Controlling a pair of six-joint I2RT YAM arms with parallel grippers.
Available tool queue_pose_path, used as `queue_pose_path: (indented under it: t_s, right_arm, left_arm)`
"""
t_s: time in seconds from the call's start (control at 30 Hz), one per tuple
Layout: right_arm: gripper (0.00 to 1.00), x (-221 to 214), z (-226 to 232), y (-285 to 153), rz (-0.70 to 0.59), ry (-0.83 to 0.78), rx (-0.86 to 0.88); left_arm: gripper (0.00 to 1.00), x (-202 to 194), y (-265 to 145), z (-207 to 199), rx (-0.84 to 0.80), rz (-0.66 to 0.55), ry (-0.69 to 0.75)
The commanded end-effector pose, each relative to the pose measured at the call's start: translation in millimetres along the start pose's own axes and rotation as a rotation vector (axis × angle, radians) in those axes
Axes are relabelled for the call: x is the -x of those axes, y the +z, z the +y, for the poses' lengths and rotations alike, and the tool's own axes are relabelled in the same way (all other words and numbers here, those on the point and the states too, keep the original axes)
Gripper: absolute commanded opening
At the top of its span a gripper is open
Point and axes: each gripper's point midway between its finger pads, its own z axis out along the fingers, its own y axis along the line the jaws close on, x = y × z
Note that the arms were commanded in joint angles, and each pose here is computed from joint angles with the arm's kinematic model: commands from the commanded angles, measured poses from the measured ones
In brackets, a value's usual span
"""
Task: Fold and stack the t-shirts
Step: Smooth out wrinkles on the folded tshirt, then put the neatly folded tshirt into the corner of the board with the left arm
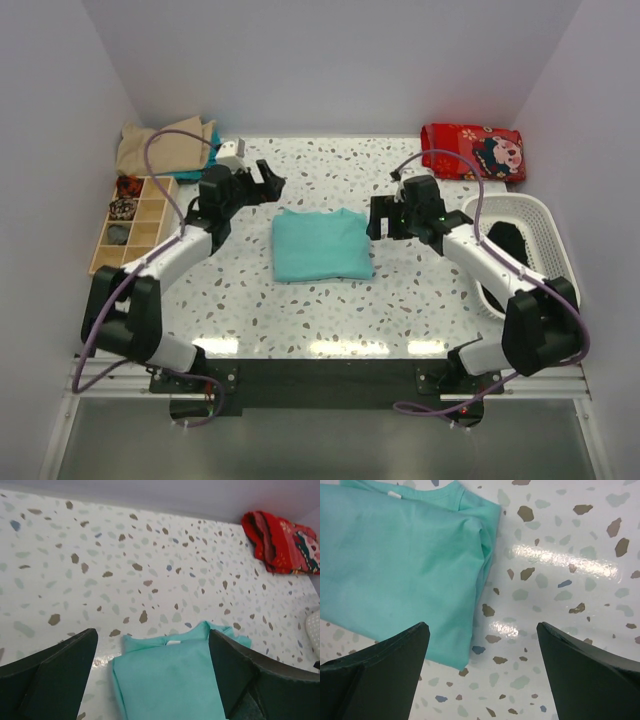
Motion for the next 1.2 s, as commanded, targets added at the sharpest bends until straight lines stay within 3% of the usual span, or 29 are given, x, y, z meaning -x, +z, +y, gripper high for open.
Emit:
queue_pose_path:
  t_s: [0.0,0.13,0.33,0.97,1.17]
  right_arm:
    - [0.94,22,-13,7,-0.035,-0.053,-0.084]
    - [0.93,24,-13,17,-0.028,-0.061,-0.076]
    - [0.93,23,-15,29,0.004,-0.075,-0.085]
    - [0.93,5,-17,37,0.051,-0.067,-0.059]
    - [0.93,0,-18,41,0.072,-0.070,-0.064]
  left_arm:
    - [0.98,-1,-39,30,0.196,0.018,0.024]
    - [0.97,-53,-63,35,0.170,0.123,-0.017]
    - [0.98,-96,-86,34,0.117,0.167,-0.086]
    - [0.98,-156,-70,22,0.008,0.287,-0.151]
    - [0.96,-166,-50,-10,-0.172,0.311,-0.214]
